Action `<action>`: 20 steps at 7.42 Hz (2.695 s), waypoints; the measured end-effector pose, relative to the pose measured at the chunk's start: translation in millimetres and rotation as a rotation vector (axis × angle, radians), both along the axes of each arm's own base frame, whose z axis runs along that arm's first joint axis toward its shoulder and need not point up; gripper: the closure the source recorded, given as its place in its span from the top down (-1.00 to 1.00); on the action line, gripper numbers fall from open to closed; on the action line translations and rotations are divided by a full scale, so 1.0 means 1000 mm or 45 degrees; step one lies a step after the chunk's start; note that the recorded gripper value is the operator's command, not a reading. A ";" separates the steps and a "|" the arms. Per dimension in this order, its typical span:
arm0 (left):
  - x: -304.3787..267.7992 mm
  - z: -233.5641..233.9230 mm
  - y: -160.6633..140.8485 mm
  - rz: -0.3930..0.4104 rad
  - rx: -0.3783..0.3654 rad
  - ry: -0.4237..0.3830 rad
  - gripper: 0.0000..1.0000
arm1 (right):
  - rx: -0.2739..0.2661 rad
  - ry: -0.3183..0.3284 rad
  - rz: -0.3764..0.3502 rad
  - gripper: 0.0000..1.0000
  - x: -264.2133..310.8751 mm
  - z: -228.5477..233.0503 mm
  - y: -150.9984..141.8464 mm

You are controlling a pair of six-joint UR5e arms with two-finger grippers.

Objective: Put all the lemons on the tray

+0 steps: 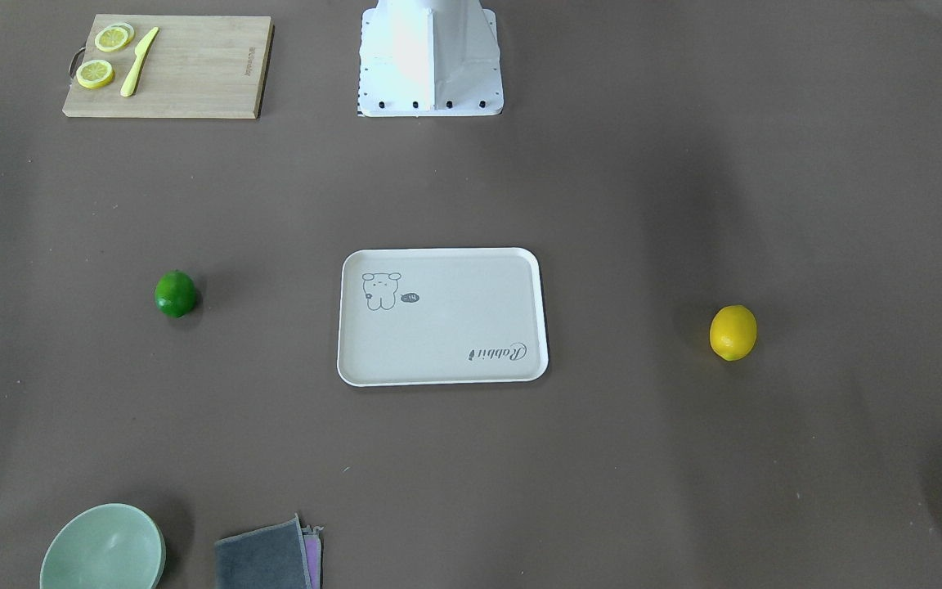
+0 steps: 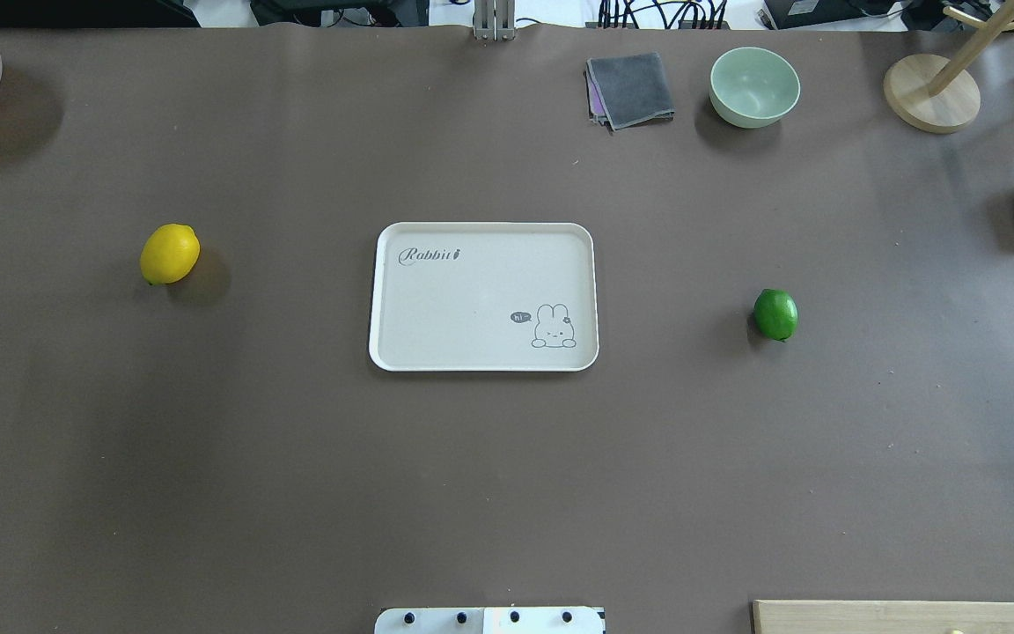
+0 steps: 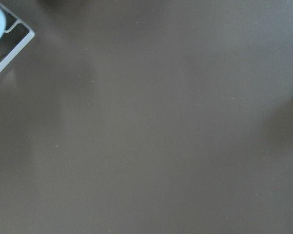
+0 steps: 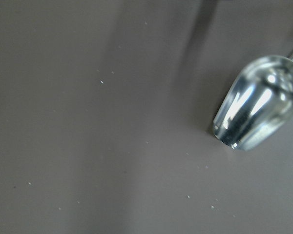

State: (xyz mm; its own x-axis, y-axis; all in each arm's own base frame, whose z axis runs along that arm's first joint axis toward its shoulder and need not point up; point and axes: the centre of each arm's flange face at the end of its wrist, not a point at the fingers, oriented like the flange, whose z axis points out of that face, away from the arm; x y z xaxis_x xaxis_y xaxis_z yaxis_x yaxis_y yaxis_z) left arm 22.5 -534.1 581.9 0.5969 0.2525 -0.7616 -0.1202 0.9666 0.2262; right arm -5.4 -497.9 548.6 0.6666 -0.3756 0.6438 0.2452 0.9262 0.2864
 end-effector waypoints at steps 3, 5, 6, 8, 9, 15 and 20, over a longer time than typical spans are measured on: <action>0.116 -0.048 -0.062 0.168 0.024 0.021 0.97 | -0.007 -0.005 -0.094 1.00 -0.115 -0.057 -0.030; 0.186 -0.065 -0.073 0.243 0.004 0.032 0.97 | -0.046 -0.001 -0.106 1.00 -0.173 -0.082 -0.036; 0.214 -0.068 -0.075 0.254 0.002 0.045 0.97 | -0.052 -0.002 -0.117 1.00 -0.188 -0.088 -0.036; 0.251 -0.071 -0.077 0.223 -0.015 0.080 0.97 | -0.055 -0.002 -0.134 1.00 -0.200 -0.091 -0.034; 0.260 -0.076 -0.078 0.209 -0.024 0.091 0.97 | -0.059 0.000 -0.139 1.00 -0.203 -0.089 -0.033; 0.290 -0.065 -0.070 0.217 -0.069 0.094 0.94 | -0.080 0.029 -0.155 1.00 -0.213 -0.077 -0.033; 0.308 -0.071 -0.061 0.182 -0.109 0.127 -1.00 | -0.092 0.026 -0.141 1.00 -0.220 -0.083 -0.035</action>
